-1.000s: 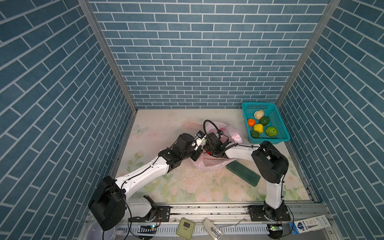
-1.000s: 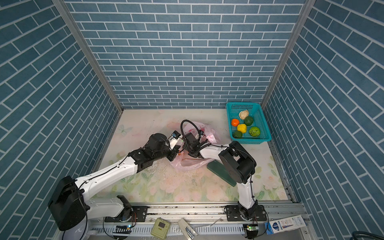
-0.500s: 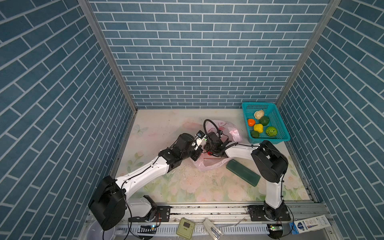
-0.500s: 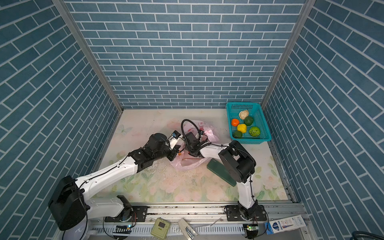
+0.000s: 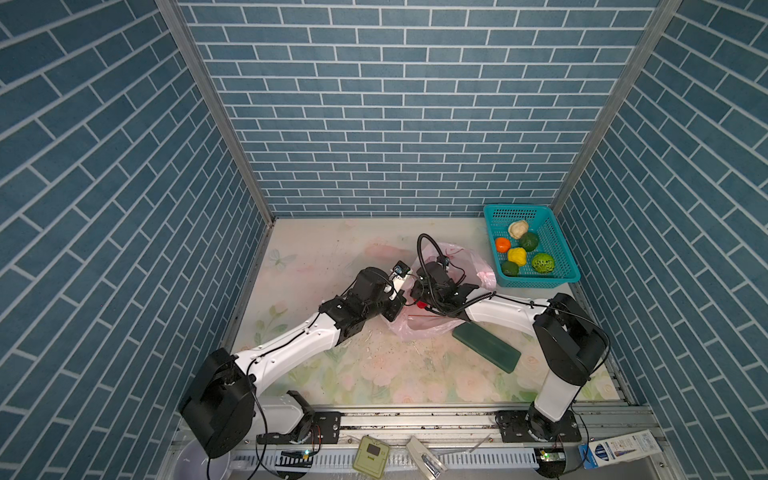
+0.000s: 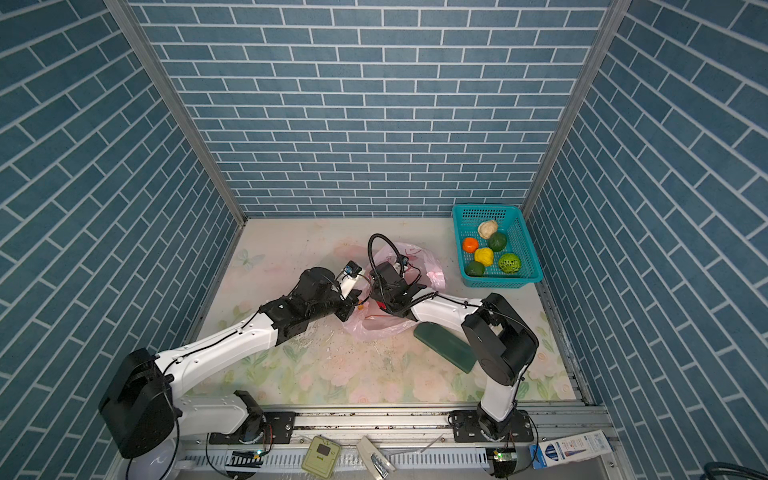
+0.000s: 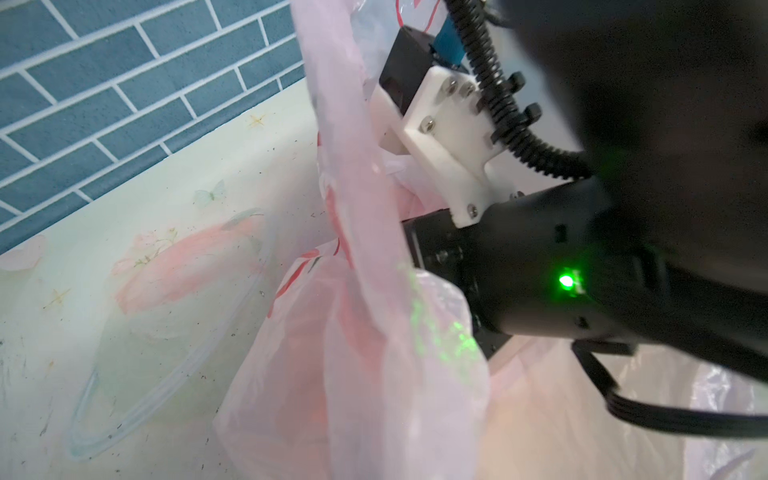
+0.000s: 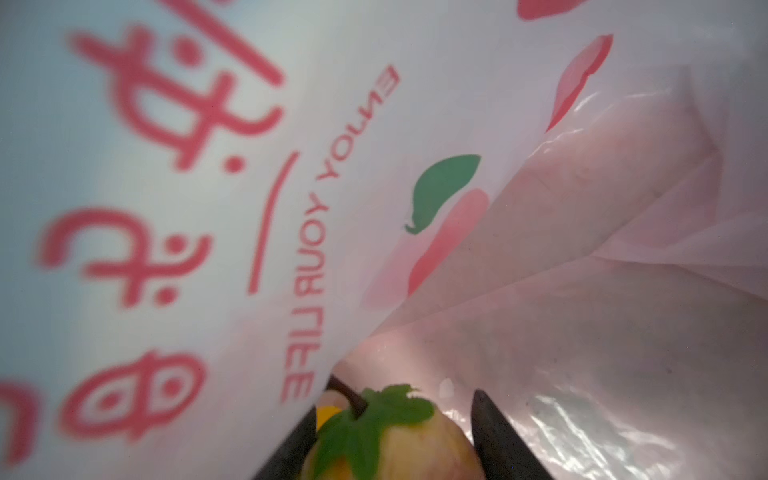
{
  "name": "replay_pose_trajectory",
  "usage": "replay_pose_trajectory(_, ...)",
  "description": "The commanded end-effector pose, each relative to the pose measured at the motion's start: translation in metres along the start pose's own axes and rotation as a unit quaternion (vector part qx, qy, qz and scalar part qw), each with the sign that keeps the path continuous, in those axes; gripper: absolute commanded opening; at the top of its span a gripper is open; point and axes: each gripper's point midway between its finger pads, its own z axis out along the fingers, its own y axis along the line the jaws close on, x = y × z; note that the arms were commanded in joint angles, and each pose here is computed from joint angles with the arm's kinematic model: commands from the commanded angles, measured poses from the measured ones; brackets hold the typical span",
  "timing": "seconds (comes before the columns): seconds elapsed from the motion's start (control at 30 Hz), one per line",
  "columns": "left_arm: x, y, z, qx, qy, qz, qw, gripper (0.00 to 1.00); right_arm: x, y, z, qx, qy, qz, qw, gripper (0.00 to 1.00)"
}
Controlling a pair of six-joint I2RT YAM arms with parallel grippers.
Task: Untie the knot of the plastic bag and take out the fruit
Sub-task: 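Lower the right gripper onto the red strawberry and close it, then lift the red strawberry out of the bag toward the teal basket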
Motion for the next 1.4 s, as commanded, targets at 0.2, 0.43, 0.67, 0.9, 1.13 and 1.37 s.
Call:
replay_pose_trajectory(0.2, -0.004, 0.005, 0.002, -0.014, -0.004, -0.005, 1.000, 0.00, -0.012, 0.005, -0.056, 0.001, -0.026, -0.054, 0.998, 0.49)
replay_pose_trajectory(0.43, -0.009, 0.007, 0.003, -0.020, -0.007, -0.005, 1.000, 0.00, -0.018, 0.013, -0.090, -0.016, -0.022, -0.062, 0.998, 0.49)
replay_pose_trajectory(0.67, -0.009, 0.008, 0.005, -0.021, -0.005, -0.005, 1.000, 0.00, -0.041, 0.036, -0.132, -0.046, -0.030, -0.074, 0.996, 0.49)
replay_pose_trajectory(0.9, -0.008, 0.008, 0.006, -0.021, -0.004, -0.004, 1.000, 0.00, -0.074, 0.060, -0.167, -0.080, -0.052, -0.066, 0.993, 0.49)
replay_pose_trajectory(1.13, -0.008, 0.006, 0.006, -0.016, -0.004, -0.002, 1.000, 0.00, -0.136, 0.065, -0.189, -0.107, -0.094, -0.037, 0.989, 0.49)
replay_pose_trajectory(1.37, -0.007, 0.004, 0.005, -0.011, -0.004, -0.004, 1.000, 0.00, -0.205, 0.024, -0.200, -0.094, -0.143, 0.009, 0.985, 0.49)
